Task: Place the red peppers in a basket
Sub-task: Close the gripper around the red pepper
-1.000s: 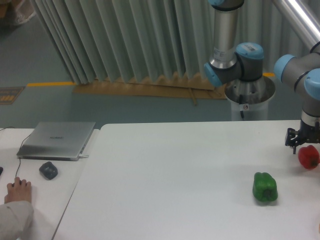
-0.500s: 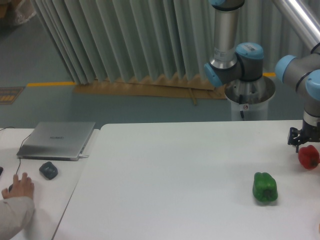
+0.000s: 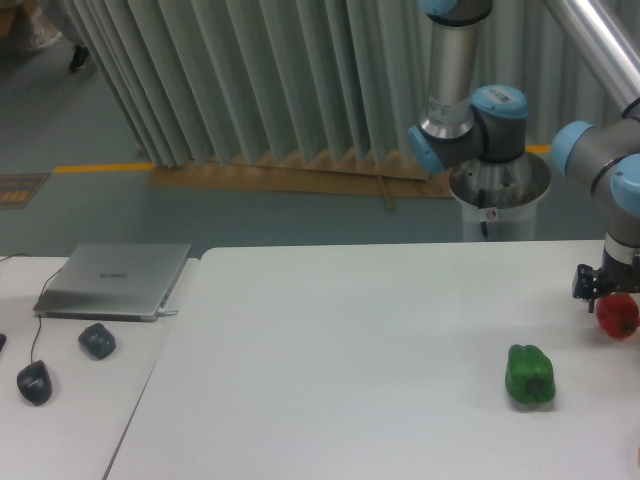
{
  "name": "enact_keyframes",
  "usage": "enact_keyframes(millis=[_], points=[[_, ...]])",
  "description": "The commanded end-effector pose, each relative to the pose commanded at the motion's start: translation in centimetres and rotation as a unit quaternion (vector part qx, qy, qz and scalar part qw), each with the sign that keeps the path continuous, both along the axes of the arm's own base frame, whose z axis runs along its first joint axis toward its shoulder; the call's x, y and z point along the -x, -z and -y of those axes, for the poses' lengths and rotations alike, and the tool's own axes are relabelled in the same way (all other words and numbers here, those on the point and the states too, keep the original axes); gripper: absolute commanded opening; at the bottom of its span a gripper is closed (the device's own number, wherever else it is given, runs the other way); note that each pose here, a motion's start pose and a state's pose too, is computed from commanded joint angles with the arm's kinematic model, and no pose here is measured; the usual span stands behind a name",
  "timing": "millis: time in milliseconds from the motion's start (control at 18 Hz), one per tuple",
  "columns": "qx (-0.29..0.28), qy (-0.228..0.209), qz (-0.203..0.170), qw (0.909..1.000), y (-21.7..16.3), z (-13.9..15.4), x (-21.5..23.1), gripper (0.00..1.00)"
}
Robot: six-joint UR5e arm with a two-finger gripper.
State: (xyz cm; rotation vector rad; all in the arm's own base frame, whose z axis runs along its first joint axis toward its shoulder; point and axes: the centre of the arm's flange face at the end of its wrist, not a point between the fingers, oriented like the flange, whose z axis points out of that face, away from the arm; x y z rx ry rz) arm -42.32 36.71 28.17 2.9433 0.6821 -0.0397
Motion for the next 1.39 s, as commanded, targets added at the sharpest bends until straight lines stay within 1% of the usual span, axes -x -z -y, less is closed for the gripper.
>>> enact_keyframes(millis=[56, 111, 222, 278, 556, 667, 833, 944, 1056, 1111, 1167, 1278, 1389], points=[[0.003, 0.002, 0.003, 1.0, 0.3, -0.1, -0.3, 0.85], [0.005, 0.005, 0.006, 1.0, 0.7, -0.2, -0.8, 0.82], [0.012, 0.008, 0.002, 0.9999, 0.6, -0.2, -0.8, 0.68], [0.013, 0.008, 0.002, 0.9999, 0.6, -0.2, -0.8, 0.55], [0.013, 0.012, -0.005, 0.9998, -0.1, -0.3, -0.6, 0.54], [0.01, 0.018, -0.01, 0.9997, -0.9, -0.9, -0.7, 0.54], [0.008, 0.022, -0.012, 0.9997, -2.2, -1.1, -1.2, 0.52], [0.01, 0.037, -0.01, 0.9992, -2.6, -2.1, -2.4, 0.5], [0.014, 0.04, -0.003, 0.9991, -2.1, -1.9, -2.6, 0.38], [0.012, 0.05, -0.004, 0.9986, -2.4, -2.0, -2.6, 0.38], [0.015, 0.068, 0.003, 0.9976, -2.5, -1.9, -2.7, 0.34], [0.018, 0.085, 0.011, 0.9962, -3.7, -1.6, -2.7, 0.34], [0.019, 0.111, 0.016, 0.9935, -4.7, -1.5, -2.4, 0.34]])
